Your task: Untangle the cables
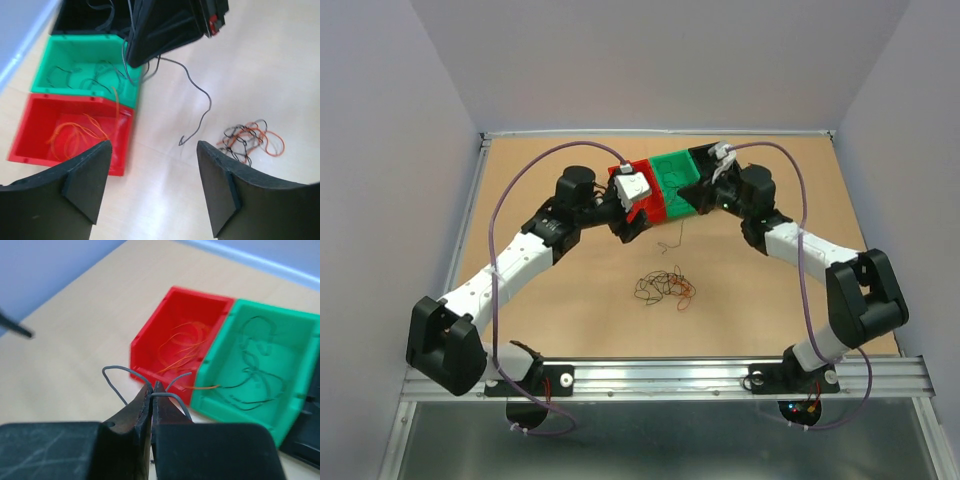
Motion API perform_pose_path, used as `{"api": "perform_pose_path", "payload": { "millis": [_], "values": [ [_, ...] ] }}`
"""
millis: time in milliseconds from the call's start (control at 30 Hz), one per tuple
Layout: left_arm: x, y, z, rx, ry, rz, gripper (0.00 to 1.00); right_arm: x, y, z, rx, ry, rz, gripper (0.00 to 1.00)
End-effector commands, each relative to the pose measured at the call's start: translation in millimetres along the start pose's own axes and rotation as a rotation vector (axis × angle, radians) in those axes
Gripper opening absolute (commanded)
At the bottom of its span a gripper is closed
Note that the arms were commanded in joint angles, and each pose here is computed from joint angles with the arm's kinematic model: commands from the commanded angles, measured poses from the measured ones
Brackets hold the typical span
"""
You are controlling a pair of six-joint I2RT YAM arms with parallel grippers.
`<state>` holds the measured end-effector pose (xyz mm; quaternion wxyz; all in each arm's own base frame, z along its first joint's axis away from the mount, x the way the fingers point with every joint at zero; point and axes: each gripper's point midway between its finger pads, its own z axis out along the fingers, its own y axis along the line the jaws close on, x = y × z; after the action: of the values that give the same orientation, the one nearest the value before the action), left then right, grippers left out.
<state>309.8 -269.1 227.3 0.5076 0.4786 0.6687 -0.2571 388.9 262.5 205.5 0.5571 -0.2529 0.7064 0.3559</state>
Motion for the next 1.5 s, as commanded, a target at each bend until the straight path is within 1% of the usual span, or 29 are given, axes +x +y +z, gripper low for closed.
{"api": "perform_pose_path", "payload": {
  "millis": [0, 33, 133, 167, 367, 400, 467, 500, 567, 633, 733, 867, 967, 1000, 1100, 1267, 1367, 1467],
  "values": [
    [-33, 20, -14, -0.099, -0.120, 0.028, 0.83, -81, -38, -8, 0.103, -0.186, 0.093, 0.00],
    [-33, 21, -16, -0.102, -0.123, 0.026, 0.84, -95, -39, -9, 0.094, -0.210, 0.095, 0.01],
    [-30, 20, -13, -0.090, -0.118, 0.023, 0.84, -115, -48, -15, 0.116, -0.251, 0.130, 0.01],
    [-27, 20, -11, -0.084, -0.110, 0.020, 0.84, -125, -57, -20, 0.141, -0.276, 0.144, 0.00],
    [-18, 19, -2, -0.057, -0.080, 0.008, 0.83, -145, -102, -38, 0.256, -0.338, 0.174, 0.01],
    [-18, 19, -1, -0.056, -0.079, 0.009, 0.83, -153, -107, -38, 0.260, -0.351, 0.169, 0.01],
    [-17, 19, -1, -0.054, -0.077, 0.008, 0.84, -153, -122, -37, 0.273, -0.350, 0.183, 0.00],
    [-17, 19, 0, -0.051, -0.077, 0.007, 0.84, -164, -125, -36, 0.272, -0.367, 0.178, 0.01],
    [-17, 18, 0, -0.049, -0.077, 0.007, 0.84, -161, -140, -31, 0.289, -0.362, 0.177, 0.01],
    [-16, 18, 0, -0.049, -0.076, 0.008, 0.84, -169, -148, -28, 0.298, -0.374, 0.149, 0.01],
    [-16, 18, -1, -0.050, -0.075, 0.009, 0.84, -165, -165, -20, 0.336, -0.368, 0.124, 0.01],
    [-15, 18, 0, -0.047, -0.072, 0.009, 0.83, -170, -190, -16, 0.418, -0.387, 0.078, 0.00],
    [-12, 17, 0, -0.044, -0.067, 0.009, 0.83, -164, -209, -13, 0.482, -0.386, 0.063, 0.00],
    [-13, 17, 0, -0.042, -0.067, 0.009, 0.83, -166, -213, -13, 0.493, -0.388, 0.054, 0.01],
    [-12, 17, 1, -0.038, -0.064, 0.009, 0.83, -151, -221, -7, 0.501, -0.365, 0.057, 0.00],
    [-11, 17, 2, -0.038, -0.060, 0.006, 0.83, -113, -243, -6, 0.591, -0.318, 0.053, 0.01],
    [-10, 17, 3, -0.036, -0.058, 0.006, 0.83, -80, -254, -2, 0.632, -0.254, 0.048, 0.00],
    [-8, 17, 5, -0.028, -0.051, 0.001, 0.83, -57, -257, 1, 0.653, -0.212, 0.051, 0.01]
  ]
}}
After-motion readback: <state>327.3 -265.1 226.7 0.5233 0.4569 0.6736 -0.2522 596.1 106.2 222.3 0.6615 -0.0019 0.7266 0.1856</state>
